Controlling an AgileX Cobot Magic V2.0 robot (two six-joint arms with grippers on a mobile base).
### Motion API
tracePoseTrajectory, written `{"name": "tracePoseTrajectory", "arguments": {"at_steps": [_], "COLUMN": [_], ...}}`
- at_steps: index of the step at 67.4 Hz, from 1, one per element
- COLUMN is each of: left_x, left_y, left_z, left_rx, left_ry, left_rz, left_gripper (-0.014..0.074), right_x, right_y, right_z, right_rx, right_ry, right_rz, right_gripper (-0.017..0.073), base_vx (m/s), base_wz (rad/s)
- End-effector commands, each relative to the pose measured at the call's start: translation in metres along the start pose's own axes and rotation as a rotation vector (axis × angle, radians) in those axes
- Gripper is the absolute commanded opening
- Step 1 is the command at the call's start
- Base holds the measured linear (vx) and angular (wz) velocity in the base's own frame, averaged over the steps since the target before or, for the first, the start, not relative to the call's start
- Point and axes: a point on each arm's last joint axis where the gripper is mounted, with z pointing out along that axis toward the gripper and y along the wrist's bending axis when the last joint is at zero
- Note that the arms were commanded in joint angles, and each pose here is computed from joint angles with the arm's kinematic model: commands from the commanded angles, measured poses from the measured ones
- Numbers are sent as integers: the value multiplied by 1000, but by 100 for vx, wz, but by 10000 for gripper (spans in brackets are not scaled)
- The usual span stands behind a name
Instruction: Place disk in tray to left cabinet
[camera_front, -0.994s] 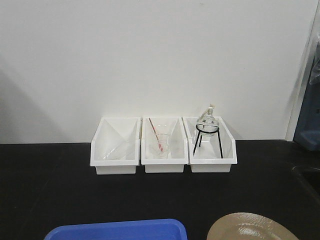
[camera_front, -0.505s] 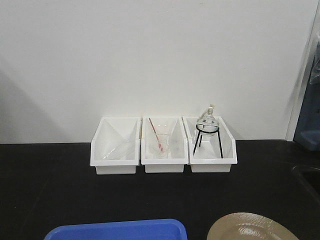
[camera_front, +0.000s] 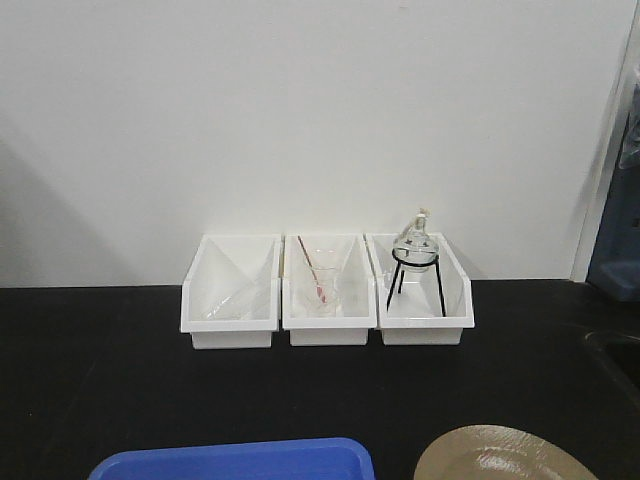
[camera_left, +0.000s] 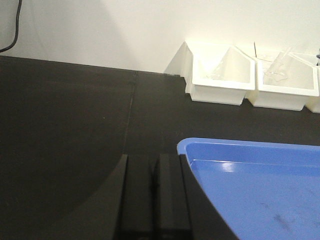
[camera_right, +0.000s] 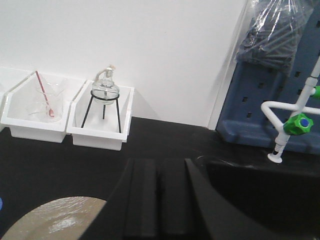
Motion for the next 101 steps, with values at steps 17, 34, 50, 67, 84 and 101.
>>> {"name": "tracePoseTrajectory", "arguments": {"at_steps": [17,34,50,67,84,101], "left_x": [-29,-82,-147,-153,-152,-152], "left_y": [-1,-7,-14,-14,-14,-14], "left_z": [-6,-22,-24,4,9,9], "left_rx": [16,29,31,19,18,18], "left_ry": [-385,-402,-292,-179,-165,-166], "left_rz": [-15,-16,-10,-11,-12,-12], "left_gripper": [-6,62,262,415,416,416], "right_x": [-18,-12,-8,10,28,42], "right_y": [1,1,2,11,12,-18], "right_z": [15,16,25,49,77,161], "right_rx": [-19,-14,-13,-49,93,215], "right_ry": [-82,-26,33,240,666,916], "right_rz": [135,198,190,314,542,390], "right_gripper": [0,54,234,463,484,484], "base_vx": [0,0,0,0,0,0], "base_wz": [0,0,0,0,0,0]}}
